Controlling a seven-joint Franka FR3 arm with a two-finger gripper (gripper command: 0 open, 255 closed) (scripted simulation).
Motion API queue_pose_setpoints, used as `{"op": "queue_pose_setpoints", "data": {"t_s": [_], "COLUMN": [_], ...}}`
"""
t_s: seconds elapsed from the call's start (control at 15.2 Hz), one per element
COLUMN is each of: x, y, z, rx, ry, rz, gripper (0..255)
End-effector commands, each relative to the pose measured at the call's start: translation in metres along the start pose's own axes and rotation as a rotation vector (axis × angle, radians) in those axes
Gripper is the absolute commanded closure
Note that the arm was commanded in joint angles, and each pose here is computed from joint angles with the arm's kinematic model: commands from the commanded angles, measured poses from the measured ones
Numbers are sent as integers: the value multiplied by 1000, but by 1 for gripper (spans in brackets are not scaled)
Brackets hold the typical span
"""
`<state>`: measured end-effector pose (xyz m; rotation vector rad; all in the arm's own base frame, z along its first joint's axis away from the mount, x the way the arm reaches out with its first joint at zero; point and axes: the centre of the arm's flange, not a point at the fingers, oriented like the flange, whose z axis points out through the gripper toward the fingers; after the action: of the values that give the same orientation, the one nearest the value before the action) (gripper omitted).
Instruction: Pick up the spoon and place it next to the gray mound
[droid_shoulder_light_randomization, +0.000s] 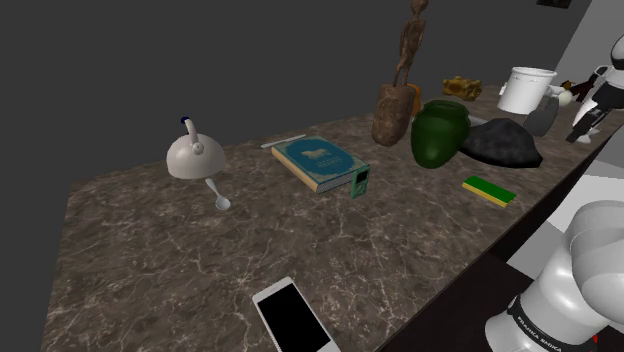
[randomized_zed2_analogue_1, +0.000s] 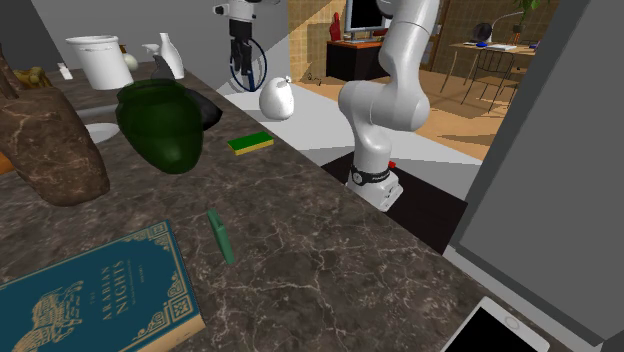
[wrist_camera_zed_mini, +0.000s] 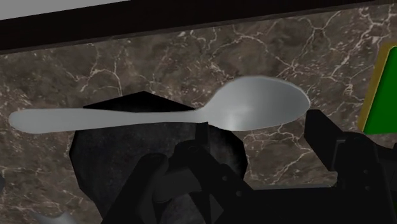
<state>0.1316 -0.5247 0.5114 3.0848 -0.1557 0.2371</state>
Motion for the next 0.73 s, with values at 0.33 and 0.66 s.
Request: {"op": "queue_pose_setpoints", "data": {"t_s": [0.33,0.66], "x": [-7,-11], "y": [-2,-3], "z": [36,62], "rx": [0,0], "ry": [0,0], "rz": [0,0], "gripper": [255,255]}}
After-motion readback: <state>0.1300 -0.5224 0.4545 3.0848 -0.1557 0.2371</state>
